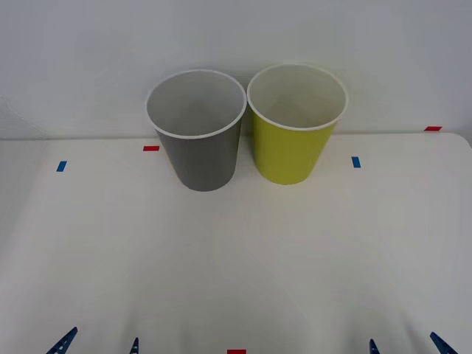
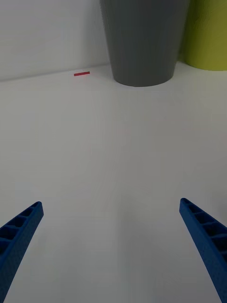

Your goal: Put cans in the gray bin and PET bottles in the light green bin.

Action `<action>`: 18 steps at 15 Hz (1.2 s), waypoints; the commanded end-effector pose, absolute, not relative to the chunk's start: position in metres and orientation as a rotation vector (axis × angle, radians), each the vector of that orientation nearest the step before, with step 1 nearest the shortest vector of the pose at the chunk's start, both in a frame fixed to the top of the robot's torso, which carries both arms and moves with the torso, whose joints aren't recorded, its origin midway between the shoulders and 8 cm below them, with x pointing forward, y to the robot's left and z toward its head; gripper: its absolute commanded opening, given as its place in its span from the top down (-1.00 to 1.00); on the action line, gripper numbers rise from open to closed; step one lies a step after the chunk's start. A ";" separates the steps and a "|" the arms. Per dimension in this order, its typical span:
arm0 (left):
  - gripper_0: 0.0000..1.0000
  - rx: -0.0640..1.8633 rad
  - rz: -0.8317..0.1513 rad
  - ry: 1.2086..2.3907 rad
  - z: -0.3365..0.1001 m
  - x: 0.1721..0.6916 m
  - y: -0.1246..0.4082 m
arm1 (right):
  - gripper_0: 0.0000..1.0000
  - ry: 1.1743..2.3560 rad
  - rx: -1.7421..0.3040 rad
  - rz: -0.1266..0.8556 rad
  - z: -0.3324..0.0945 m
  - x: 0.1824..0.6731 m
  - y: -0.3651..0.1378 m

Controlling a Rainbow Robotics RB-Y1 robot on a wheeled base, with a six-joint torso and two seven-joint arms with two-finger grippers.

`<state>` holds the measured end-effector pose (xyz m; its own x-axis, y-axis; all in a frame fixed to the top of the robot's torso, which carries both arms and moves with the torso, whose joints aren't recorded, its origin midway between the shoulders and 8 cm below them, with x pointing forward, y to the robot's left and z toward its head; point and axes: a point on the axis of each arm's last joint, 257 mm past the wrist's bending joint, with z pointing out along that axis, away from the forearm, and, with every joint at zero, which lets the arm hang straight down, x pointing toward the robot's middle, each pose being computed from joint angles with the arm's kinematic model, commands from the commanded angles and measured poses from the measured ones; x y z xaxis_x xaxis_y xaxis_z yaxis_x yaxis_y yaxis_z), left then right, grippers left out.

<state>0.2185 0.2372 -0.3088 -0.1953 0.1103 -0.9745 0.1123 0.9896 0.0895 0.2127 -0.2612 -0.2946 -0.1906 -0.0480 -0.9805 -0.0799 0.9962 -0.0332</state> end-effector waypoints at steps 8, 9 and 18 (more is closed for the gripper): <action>-1.00 0.165 -0.002 1.770 -0.309 0.218 0.237 | -0.87 1.763 -0.095 0.029 -0.295 0.213 -0.261; -1.00 0.165 -0.002 1.770 -0.309 0.218 0.237 | -0.87 1.763 -0.095 0.029 -0.295 0.213 -0.261; -1.00 0.165 -0.002 1.770 -0.309 0.218 0.237 | -0.86 1.763 -0.095 0.029 -0.295 0.213 -0.261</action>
<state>0.2185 0.2372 -0.3088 -0.1953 0.1103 -0.9745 0.1123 0.9896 0.0895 0.2127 -0.2612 -0.2946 -0.1906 -0.0480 -0.9805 -0.0799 0.9962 -0.0332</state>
